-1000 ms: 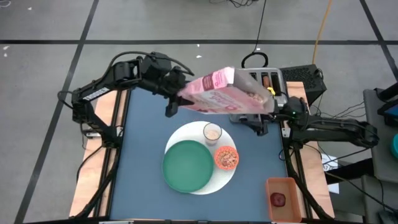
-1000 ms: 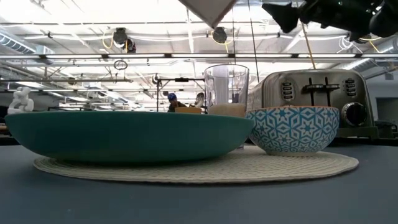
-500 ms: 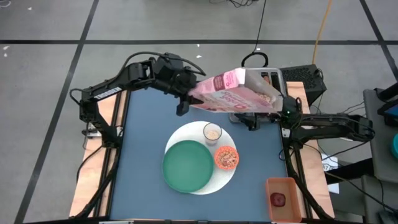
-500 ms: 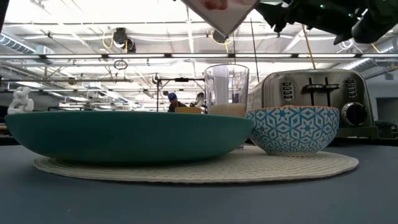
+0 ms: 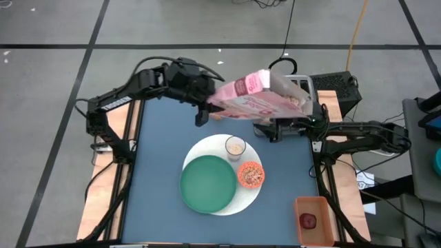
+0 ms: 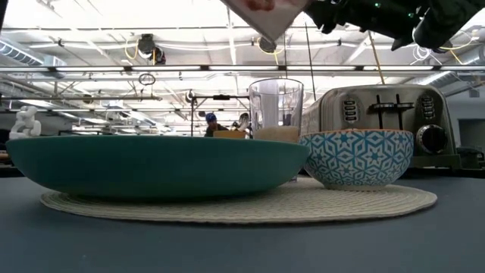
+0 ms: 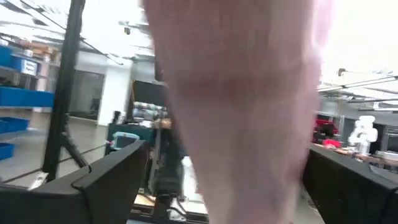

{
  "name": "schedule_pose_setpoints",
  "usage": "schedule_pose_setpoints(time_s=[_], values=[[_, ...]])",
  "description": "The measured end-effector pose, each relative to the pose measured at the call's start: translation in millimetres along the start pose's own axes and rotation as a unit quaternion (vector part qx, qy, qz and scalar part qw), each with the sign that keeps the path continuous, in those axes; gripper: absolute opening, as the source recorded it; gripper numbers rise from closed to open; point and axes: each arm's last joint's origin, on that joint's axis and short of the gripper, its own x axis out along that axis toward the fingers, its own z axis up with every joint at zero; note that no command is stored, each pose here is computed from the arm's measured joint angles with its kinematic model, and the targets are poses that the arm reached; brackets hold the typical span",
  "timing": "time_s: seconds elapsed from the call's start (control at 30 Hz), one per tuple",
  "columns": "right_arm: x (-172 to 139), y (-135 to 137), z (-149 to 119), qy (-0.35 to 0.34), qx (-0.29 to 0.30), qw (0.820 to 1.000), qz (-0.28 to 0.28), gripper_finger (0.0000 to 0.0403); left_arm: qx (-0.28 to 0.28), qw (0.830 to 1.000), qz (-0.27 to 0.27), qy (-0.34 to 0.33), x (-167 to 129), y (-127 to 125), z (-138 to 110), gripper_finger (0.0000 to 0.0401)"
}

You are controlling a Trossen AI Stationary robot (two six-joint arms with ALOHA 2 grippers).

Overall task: Arrange a breakfast setting
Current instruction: Pour the cereal into the orange bowl

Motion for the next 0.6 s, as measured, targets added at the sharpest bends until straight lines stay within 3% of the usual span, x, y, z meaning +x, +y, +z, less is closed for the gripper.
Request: schedule_pose_setpoints(time_s=[0.3, 0.6], values=[[-0.2, 0.3, -3.1, 0.018, 0.007, 1.0, 0.004, 0.0393, 0.0, 0.999, 0.036, -0.019, -63.8, -7.4, -2.1, 0.0198], [-0.6, 0.7, -8.9, 0.046, 0.018, 0.999, 0.004, 0.0393, -0.045, 0.987, 0.154, 0.0, -128.6, -19.3, -23.6, 0.0198]])
